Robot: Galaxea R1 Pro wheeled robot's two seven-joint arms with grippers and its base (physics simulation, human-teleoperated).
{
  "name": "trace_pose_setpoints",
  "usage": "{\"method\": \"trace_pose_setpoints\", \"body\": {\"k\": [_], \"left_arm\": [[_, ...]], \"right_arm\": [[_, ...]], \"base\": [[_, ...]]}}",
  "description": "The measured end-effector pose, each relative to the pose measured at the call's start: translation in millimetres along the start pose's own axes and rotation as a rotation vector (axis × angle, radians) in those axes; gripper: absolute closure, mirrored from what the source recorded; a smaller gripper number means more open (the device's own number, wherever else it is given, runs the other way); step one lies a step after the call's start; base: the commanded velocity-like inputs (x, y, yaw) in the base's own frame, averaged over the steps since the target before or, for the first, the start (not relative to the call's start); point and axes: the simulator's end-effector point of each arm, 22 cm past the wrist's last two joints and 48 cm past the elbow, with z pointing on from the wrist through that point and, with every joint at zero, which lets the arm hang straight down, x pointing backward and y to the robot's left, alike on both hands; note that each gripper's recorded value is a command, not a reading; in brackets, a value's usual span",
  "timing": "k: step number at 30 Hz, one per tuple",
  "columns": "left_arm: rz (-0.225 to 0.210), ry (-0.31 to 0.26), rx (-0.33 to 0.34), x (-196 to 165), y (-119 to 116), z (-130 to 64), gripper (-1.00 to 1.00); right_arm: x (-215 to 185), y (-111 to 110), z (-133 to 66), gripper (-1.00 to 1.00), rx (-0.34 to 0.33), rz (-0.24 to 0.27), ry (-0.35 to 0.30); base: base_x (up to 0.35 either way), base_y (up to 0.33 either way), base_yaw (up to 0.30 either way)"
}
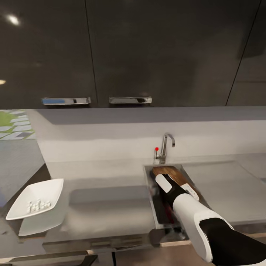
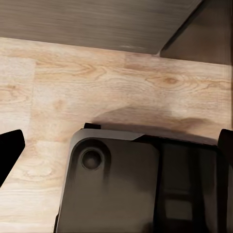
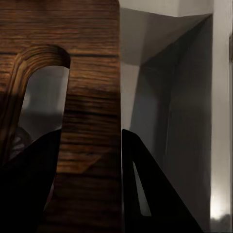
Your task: In the kitchen, take the Vidalia onion out of the sink, dice it on the chopping board with the paring knife, put the diced onion into the bowl on the countertop, then place both the paring knife and the chopping board into the sink.
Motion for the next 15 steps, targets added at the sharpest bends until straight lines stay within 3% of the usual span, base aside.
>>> {"method": "trace_pose_setpoints", "body": {"k": [6, 15], "left_arm": [[0.0, 0.01, -0.002, 3.6, 0.8, -0.4, -1.0], [0.001, 0.024, -0.005, 7.8, 2.0, -1.0, -1.0]], "right_arm": [[3.4, 0.1, 3.7, 1.0, 0.006, -0.007, 0.002], [9.0, 0.1, 9.6, 1.0, 0.016, -0.015, 0.006]], "base": [[0.109, -0.145, 0.0], [0.011, -0.014, 0.0]]}}
